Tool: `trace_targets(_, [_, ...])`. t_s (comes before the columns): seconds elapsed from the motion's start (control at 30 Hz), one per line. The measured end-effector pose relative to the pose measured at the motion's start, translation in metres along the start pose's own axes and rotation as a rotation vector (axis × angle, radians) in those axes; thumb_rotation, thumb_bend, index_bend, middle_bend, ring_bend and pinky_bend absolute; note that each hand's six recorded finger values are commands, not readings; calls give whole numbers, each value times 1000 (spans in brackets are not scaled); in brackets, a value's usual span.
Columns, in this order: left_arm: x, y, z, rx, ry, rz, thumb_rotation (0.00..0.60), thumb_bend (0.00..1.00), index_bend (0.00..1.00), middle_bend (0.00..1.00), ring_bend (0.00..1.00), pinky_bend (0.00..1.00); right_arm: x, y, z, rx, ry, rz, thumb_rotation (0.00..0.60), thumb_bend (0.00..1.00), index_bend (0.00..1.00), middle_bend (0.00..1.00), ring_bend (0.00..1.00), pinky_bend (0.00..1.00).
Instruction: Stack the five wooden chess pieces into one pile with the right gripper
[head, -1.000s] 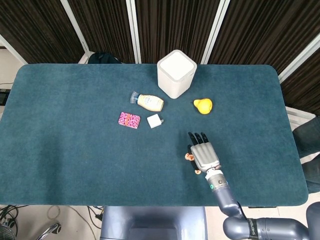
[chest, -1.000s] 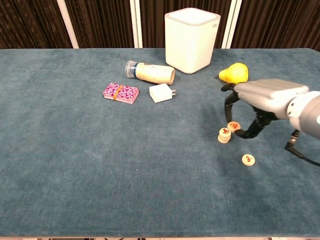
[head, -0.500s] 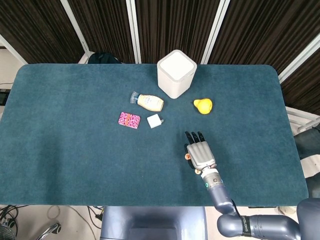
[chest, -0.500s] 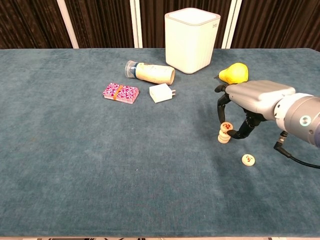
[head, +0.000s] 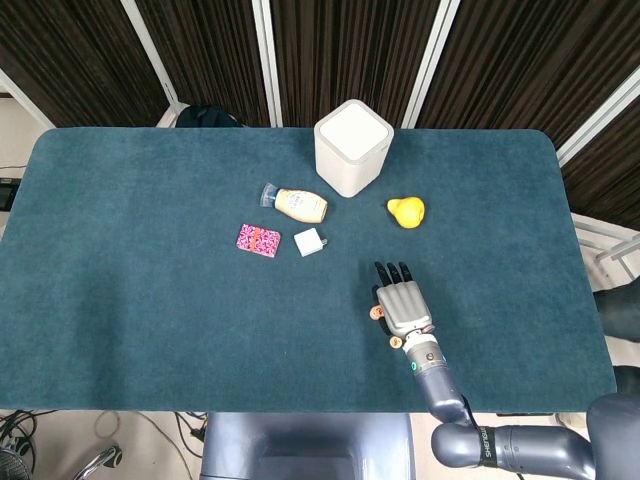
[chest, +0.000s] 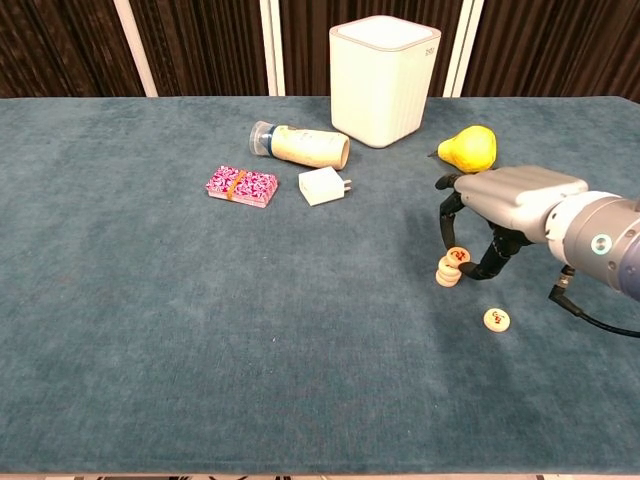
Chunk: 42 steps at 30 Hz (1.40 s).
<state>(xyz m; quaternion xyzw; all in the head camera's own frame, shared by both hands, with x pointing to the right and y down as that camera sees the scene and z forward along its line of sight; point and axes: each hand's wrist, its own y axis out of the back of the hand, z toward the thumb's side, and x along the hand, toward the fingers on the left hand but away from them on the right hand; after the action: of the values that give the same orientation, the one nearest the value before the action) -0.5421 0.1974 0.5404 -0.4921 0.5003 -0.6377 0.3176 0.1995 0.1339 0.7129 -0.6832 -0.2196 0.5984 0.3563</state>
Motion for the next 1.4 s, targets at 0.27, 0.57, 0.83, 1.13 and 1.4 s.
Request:
trace_targets(0.27, [0,0,0,1,1,0,600,153,55,0,0,88,-1,-1,0,0,0,1,600,416,502,0,0,0])
trace_targets(0.57, [0,-1,0,0,0,-2,600,153,55,0,0,88,-1,0,3,0,11,-5,600,416,502,0,0,0])
trace_targets(0.83, [0,0,0,0,1,-2,600,153,55,0,0,88,-1,-2,5,-2,12,-2,600,417,502,0,0,0])
trace_targets(1.13, [1,-1,0,0,2,-3,600,153,55,0,0,88,-1,-2,6,-3,15,-3,600,416,480,0,0,0])
trace_targets(1.4, [1,0,0,1,2,-2,600,153,56,0,0,88,-1,0,6,1,14,-8,600,417,472,0,0,0])
